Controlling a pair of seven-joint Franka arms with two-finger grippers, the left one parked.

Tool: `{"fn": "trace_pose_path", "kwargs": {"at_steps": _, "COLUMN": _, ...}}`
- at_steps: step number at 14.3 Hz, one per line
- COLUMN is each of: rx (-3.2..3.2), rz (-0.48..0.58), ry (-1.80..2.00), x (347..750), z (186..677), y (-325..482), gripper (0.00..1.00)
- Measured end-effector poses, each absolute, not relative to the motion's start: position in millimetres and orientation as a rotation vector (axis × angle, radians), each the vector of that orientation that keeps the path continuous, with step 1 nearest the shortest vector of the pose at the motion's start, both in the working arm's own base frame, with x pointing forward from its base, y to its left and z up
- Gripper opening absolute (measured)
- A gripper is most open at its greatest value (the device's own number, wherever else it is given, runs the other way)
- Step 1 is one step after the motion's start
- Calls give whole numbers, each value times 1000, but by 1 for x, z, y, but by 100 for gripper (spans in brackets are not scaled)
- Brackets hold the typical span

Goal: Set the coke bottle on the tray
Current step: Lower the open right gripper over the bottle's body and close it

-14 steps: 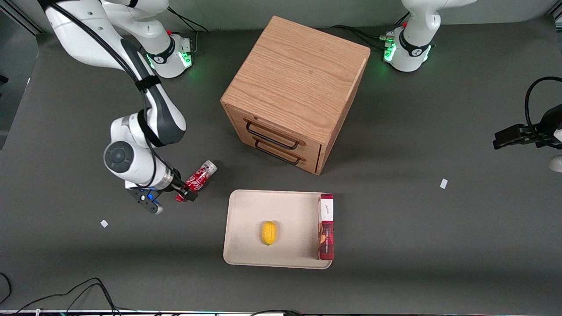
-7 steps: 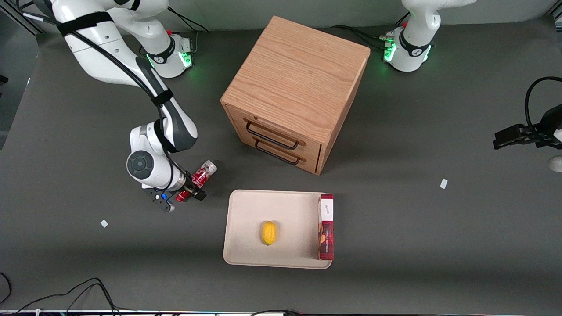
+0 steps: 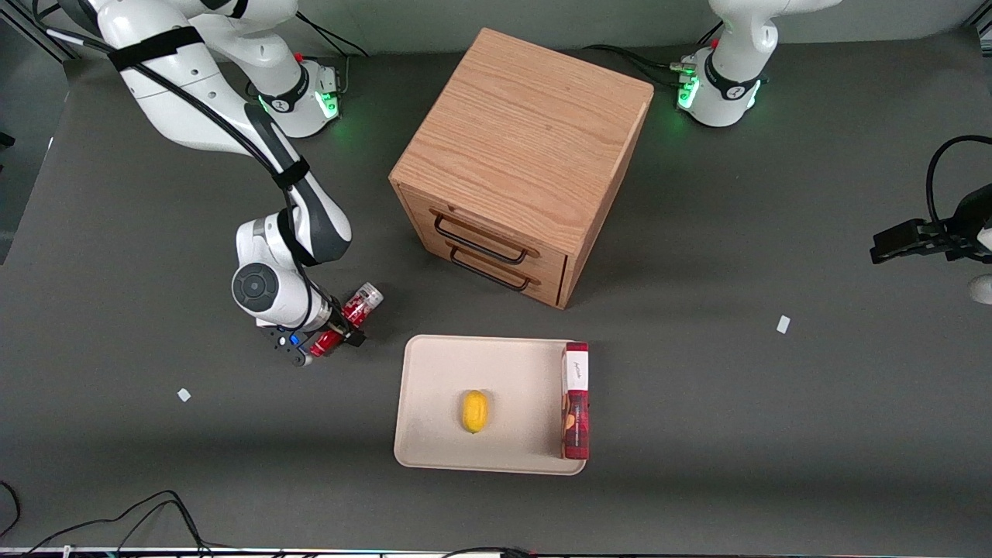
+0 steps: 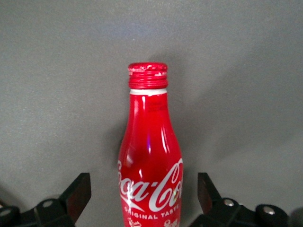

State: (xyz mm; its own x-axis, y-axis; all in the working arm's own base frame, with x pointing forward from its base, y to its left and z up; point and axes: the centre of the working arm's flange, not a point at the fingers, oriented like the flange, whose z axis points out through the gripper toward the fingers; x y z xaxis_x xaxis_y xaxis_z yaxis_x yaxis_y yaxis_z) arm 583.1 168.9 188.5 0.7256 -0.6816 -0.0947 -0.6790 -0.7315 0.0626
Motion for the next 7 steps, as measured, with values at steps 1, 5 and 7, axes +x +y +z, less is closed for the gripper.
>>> {"fn": "trace_pose_path", "kwargs": {"at_steps": 1, "rx": 2897, "rz": -175, "ry": -1138, "x": 581, "z": 187, "y": 170, "gripper": 100}}
{"fn": "trace_pose_path", "kwargs": {"at_steps": 5, "rx": 2902, "rz": -160, "ry": -1109, "x": 578, "z": 184, "y": 173, "gripper": 89}}
{"fn": "trace_pose_path", "kwargs": {"at_steps": 7, "rx": 2901, "rz": -160, "ry": -1106, "x": 577, "z": 183, "y": 173, "gripper": 72}}
